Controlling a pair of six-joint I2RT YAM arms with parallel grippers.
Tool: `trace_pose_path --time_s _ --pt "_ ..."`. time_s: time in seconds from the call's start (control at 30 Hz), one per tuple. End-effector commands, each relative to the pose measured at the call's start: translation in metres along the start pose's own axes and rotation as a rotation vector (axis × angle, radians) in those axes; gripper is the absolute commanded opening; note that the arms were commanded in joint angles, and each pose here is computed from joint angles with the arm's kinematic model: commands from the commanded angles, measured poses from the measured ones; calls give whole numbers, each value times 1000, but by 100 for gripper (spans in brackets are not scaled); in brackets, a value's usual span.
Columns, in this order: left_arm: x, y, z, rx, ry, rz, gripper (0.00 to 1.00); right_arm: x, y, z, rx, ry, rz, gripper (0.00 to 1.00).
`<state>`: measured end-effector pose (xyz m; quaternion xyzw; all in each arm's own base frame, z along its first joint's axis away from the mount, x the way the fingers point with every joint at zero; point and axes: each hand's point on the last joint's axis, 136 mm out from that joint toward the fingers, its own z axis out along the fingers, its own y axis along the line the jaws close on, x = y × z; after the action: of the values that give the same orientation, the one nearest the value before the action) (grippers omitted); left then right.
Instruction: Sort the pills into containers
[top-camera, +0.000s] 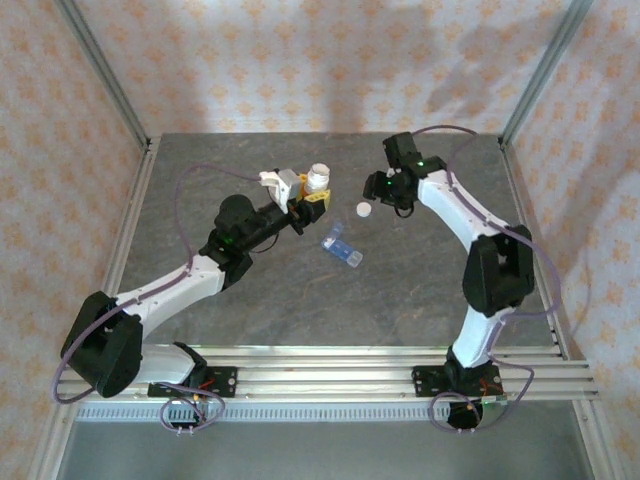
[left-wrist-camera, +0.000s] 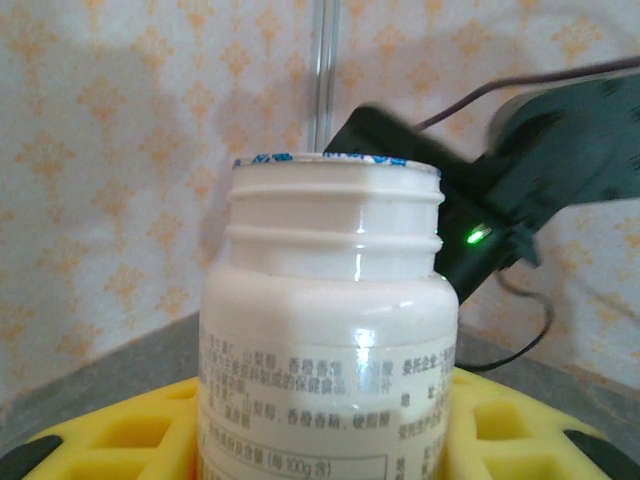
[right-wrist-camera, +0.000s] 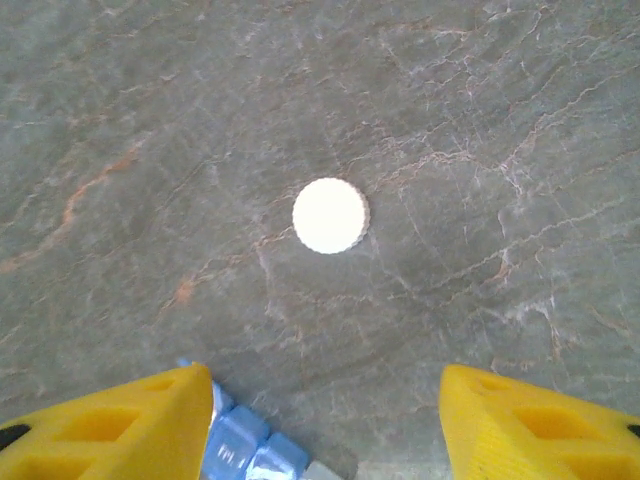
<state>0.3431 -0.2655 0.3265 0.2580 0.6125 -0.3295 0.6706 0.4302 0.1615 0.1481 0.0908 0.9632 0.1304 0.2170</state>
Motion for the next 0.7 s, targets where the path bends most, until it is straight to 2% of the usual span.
trace_pose_path --time_s 0.0,0.2,0.67 --pt "-30 -9 -6 40 -107 38 0 2 -16 20 109 50 -17 62" --pt "-34 -10 -8 52 -140 37 0 -10 -15 52 164 104 -62 63" --pt "-18 -10 -1 69 -98 5 0 -8 -3 102 218 182 -157 65"
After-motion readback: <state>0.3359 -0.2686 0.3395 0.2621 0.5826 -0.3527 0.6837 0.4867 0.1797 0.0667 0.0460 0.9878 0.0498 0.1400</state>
